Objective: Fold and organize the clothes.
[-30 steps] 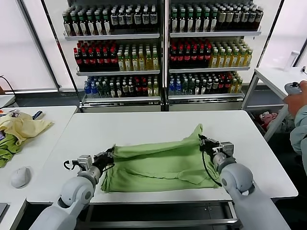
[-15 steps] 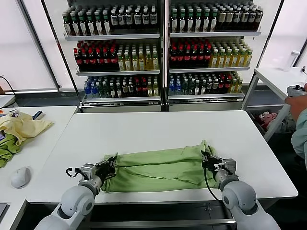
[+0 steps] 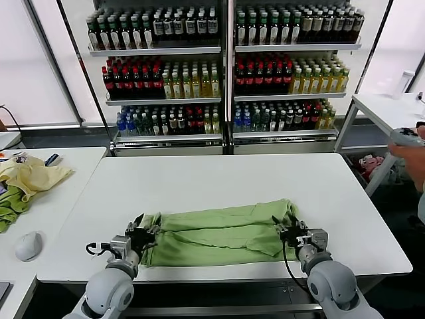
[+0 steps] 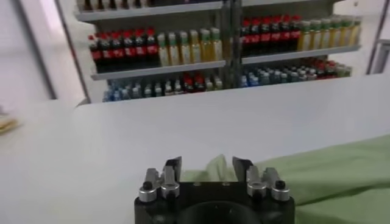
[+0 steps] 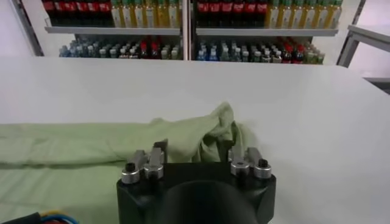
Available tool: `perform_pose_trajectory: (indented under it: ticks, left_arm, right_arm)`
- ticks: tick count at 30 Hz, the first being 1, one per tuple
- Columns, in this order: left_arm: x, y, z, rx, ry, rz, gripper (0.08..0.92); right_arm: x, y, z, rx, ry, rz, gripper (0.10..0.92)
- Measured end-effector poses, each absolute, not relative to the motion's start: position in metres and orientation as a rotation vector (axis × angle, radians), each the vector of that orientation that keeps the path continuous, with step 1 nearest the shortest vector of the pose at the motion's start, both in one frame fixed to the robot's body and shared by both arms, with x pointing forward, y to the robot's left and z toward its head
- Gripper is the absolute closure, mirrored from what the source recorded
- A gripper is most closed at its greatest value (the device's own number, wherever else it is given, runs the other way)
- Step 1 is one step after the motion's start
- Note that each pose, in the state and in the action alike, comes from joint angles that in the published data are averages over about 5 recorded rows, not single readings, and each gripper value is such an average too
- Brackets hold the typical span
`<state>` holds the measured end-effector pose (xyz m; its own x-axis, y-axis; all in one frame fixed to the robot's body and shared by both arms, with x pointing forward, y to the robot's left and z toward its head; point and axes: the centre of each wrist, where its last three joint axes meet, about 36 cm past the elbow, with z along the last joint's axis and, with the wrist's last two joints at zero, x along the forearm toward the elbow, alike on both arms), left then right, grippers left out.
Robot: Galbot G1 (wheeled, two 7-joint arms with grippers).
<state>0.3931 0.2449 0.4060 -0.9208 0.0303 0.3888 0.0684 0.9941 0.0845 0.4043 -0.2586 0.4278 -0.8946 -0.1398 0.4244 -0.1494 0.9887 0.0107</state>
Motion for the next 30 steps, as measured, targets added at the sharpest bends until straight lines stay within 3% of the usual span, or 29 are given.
perform_pose_trajectory:
  ticks: [6,9,12,30]
  left_arm:
    - [0.383,0.231,0.393,0.03,-2.724,-0.136,0.22]
    - [0.38,0.224,0.387,0.061,-2.711,-0.129,0.184]
    - [0.376,0.217,0.382,0.075,-2.698,-0.117,0.198]
    - [0.372,0.225,0.376,0.108,-2.676,-0.073,0.684]
  right_arm:
    - [0.401,-0.258,0.428,0.205,-2.697,0.03,0.215]
    - [0.399,-0.259,0.429,0.204,-2.698,0.03,0.202]
    - [0.398,-0.26,0.43,0.202,-2.702,0.031,0.2]
    - [0.398,-0.26,0.434,0.209,-2.724,0.017,0.2]
